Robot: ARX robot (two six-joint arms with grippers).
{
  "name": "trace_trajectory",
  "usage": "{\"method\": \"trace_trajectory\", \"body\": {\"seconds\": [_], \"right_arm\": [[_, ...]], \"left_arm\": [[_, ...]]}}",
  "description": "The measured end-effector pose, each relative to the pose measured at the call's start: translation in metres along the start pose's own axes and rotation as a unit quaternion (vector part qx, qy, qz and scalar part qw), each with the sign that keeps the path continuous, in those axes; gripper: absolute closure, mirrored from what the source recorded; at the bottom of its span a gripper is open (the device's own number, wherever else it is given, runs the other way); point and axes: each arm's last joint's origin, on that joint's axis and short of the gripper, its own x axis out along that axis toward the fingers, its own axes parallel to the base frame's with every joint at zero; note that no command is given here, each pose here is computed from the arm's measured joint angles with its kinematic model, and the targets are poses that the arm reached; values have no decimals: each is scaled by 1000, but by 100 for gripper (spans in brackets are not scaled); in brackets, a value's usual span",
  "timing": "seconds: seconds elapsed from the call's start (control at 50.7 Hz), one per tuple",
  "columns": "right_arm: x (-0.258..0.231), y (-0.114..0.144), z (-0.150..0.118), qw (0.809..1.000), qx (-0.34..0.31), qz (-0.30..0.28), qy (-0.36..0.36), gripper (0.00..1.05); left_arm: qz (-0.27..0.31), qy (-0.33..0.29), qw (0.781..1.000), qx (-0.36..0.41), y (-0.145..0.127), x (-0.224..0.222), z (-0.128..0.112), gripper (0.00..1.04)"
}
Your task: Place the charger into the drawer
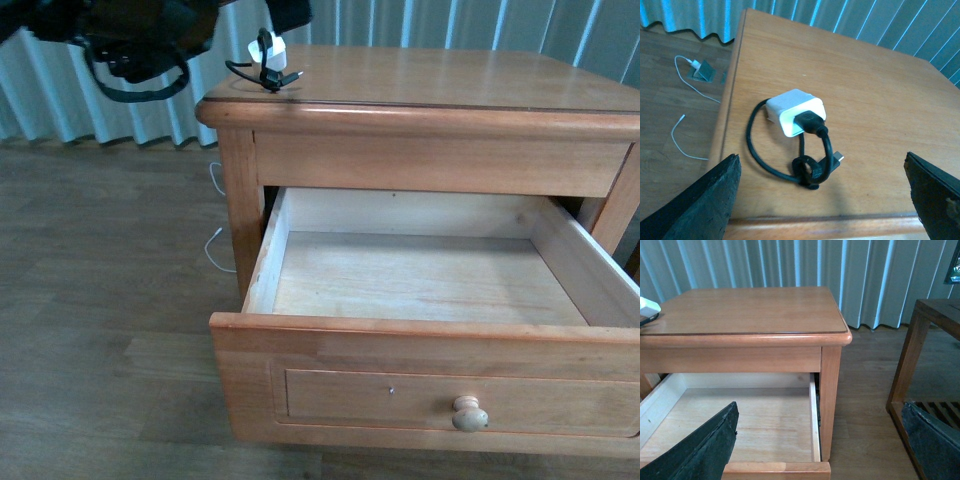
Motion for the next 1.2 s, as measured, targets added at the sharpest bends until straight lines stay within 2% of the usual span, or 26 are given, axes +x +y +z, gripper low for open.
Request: {"method": "trace_trajectory", "body": {"seconds": [0.237, 0.592, 0.651, 0.829, 0.928, 1.145, 1.204], "right_arm": [[0, 0, 0, 1000, 0, 0, 0, 8], [0, 0, 0, 1000, 0, 0, 0, 8], [0, 0, 0, 1000, 0, 0, 0, 8], [0, 0, 0, 1000, 0, 0, 0, 8], [0, 0, 0, 1000, 0, 0, 0, 8], [0, 0, 0, 1000, 0, 0, 0, 8], [0, 0, 0, 1000, 0, 0, 0, 8]], "left_arm": [[12, 7, 1000, -14, -16, 40, -15, 6], [36, -4, 999, -40, -18, 54, -15, 7], [38, -3, 998, -40, -18, 54, -16, 20], [38, -2, 998, -40, -18, 54, -17, 46], [40, -1, 998, -40, -17, 53, -18, 66], [39, 3, 998, -41, -12, 39, -20, 100], [32, 1, 999, -43, -11, 32, -16, 100]]}}
